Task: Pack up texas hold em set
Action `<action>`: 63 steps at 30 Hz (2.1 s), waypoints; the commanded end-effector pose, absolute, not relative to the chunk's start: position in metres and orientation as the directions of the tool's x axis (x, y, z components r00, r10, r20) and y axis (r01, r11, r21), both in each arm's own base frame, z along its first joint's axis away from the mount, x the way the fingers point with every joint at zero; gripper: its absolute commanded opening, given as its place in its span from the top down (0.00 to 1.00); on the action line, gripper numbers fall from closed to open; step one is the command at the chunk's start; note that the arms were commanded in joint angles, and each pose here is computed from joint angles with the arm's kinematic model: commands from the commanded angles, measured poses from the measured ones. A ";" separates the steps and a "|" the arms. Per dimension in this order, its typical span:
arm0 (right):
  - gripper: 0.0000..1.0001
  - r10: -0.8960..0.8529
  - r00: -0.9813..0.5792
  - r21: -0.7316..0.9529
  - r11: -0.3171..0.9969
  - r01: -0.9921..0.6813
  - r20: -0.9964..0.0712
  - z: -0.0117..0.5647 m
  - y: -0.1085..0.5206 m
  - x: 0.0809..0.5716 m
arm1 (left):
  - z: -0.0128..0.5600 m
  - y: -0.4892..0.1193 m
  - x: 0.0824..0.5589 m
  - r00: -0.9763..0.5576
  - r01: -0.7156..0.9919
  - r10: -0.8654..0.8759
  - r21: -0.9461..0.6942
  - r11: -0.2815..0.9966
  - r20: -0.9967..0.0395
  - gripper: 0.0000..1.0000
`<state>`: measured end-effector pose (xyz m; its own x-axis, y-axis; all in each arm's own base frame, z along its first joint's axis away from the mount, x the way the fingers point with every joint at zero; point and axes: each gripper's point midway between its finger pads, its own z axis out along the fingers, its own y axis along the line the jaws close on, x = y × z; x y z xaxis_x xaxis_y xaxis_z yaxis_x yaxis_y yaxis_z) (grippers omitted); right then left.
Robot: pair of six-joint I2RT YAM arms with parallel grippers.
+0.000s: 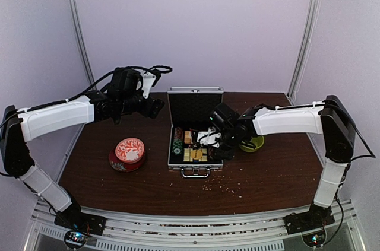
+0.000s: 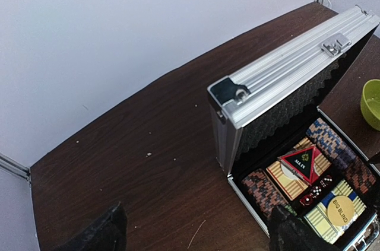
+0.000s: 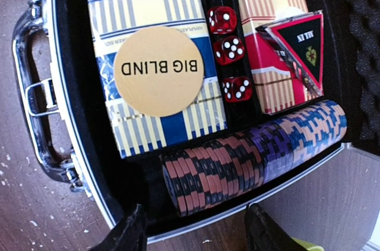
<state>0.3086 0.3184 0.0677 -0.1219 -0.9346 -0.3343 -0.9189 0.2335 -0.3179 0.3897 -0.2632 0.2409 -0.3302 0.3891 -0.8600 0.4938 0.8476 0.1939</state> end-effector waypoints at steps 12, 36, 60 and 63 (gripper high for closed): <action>0.41 -0.701 -0.257 -0.132 0.449 -0.884 -0.665 0.159 0.243 0.288 | 0.301 -0.219 0.425 -0.296 0.319 0.176 0.076 0.945 -0.939 0.23; 0.41 -0.556 -0.271 -0.131 0.579 -0.805 -0.786 0.186 0.210 0.301 | 0.254 -0.309 0.541 -0.396 0.673 0.113 -0.205 0.710 -0.911 0.42; 0.39 -0.585 -0.301 -0.143 0.592 -0.793 -0.753 0.170 0.206 0.308 | 0.189 -0.366 0.422 -0.447 0.797 0.354 -0.185 0.575 -0.822 0.51; 0.37 -0.582 -0.314 -0.130 0.595 -0.793 -0.750 0.167 0.207 0.309 | 0.194 -0.347 0.413 -0.502 0.722 0.309 -0.194 0.664 -0.808 0.49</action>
